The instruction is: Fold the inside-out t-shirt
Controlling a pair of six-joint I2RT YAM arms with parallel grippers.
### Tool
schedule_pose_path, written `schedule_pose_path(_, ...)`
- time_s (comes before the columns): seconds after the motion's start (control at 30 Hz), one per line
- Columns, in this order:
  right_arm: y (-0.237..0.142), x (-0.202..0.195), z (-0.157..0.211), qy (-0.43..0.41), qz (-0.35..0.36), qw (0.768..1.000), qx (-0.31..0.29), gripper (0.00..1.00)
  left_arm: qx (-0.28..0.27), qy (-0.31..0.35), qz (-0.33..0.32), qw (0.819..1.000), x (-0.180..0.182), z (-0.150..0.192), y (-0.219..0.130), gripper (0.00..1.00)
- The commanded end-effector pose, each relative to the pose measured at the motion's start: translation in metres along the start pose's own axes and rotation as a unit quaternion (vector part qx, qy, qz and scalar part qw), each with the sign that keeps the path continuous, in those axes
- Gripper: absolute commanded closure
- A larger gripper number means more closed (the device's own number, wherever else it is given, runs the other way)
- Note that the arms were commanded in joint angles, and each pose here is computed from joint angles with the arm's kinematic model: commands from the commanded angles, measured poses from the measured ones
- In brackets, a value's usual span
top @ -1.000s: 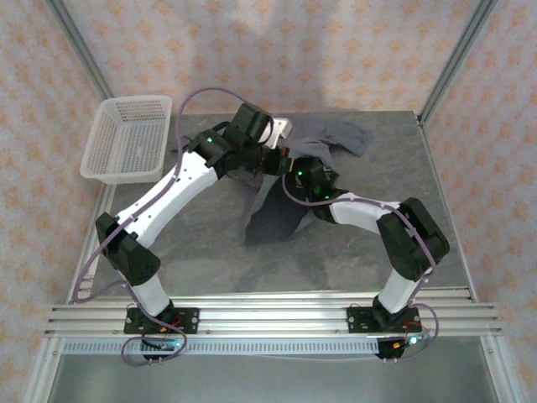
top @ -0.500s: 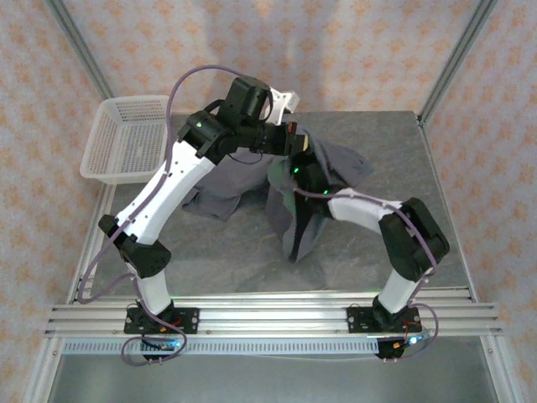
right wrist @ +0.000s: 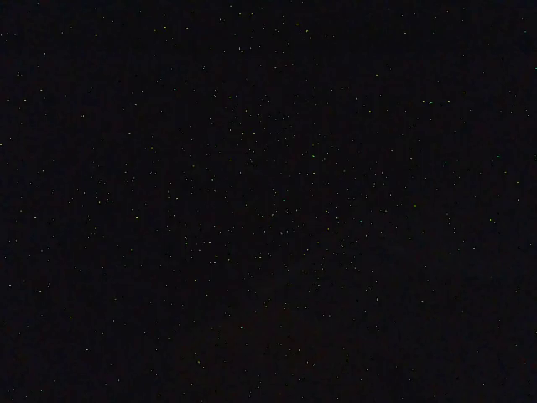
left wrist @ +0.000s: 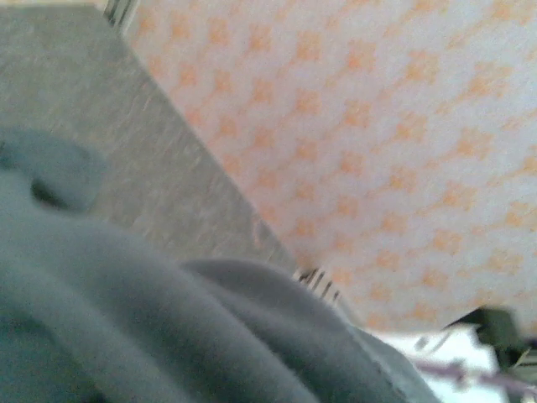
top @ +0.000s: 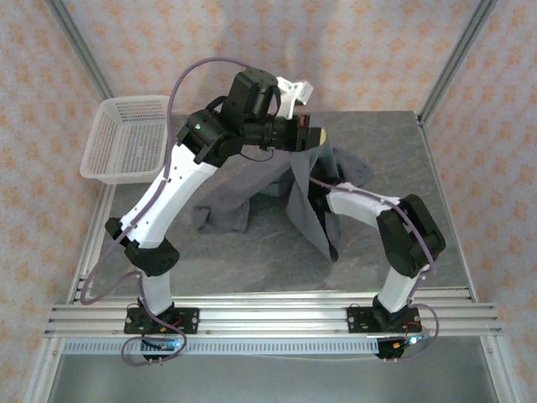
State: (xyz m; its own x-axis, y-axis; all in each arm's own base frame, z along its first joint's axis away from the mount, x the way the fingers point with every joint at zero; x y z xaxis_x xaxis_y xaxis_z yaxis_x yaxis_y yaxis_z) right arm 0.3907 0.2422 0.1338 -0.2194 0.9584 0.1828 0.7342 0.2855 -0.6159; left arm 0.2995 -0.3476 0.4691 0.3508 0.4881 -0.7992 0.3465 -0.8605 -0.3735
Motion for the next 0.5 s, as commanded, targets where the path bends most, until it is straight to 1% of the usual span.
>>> schedule_pose_path(0.0, -0.014, 0.034, 0.030, -0.029, -0.045, 0.998, -0.012, 1.00, -0.047, -0.004, 0.029, 0.998, -0.022, -0.020, -0.001, 1.00)
schedule_pose_path(0.07, -0.019, 0.042, 0.037, -0.046, -0.067, 0.997, -0.014, 1.00, -0.043, 0.005, 0.036, 0.998, -0.025, -0.021, 0.002, 1.00)
schedule_pose_path(0.13, -0.014, 0.049, 0.043, -0.053, -0.088, 0.995, 0.010, 1.00, -0.031, 0.006, 0.055, 0.998, -0.030, -0.018, 0.005, 1.00)
schedule_pose_path(0.17, -0.007, 0.055, 0.046, -0.055, -0.105, 0.992, 0.030, 1.00, -0.025, 0.009, 0.067, 0.997, -0.035, -0.016, 0.006, 1.00)
schedule_pose_path(0.2, 0.001, 0.063, 0.050, -0.054, -0.129, 0.988, 0.064, 1.00, -0.015, 0.011, 0.085, 0.996, -0.042, -0.013, 0.008, 1.00)
schedule_pose_path(0.27, 0.025, 0.072, 0.065, -0.035, -0.154, 0.978, 0.139, 1.00, -0.004, 0.019, 0.125, 0.992, -0.062, -0.006, 0.005, 1.00)
schedule_pose_path(0.3, 0.037, 0.073, 0.071, -0.021, -0.154, 0.975, 0.160, 1.00, -0.001, 0.024, 0.145, 0.989, -0.073, -0.003, 0.002, 1.00)
schedule_pose_path(0.4, 0.058, 0.067, 0.082, -0.006, -0.127, 0.977, 0.168, 1.00, -0.011, 0.053, 0.193, 0.980, -0.107, 0.007, -0.016, 1.00)
schedule_pose_path(0.47, 0.063, 0.065, 0.082, -0.010, -0.117, 0.977, 0.180, 1.00, -0.021, 0.077, 0.201, 0.976, -0.117, 0.011, -0.026, 1.00)
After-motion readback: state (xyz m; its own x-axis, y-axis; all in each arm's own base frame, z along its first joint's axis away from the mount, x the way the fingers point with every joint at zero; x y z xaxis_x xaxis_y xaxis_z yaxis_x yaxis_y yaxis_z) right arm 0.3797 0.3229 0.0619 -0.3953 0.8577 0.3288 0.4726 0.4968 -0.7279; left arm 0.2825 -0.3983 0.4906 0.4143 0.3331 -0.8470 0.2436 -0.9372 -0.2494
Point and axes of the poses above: each hand's point on the last joint's axis, 136 mm out from that joint toward the fingers, its own y axis out along the fingers, its own x axis along the line the jaws close on, z = x × y, the point moved 3 cm from there along -y, back along the fingers, and after that the axes turned 15 degrees about -y, right-handed, at the moved point
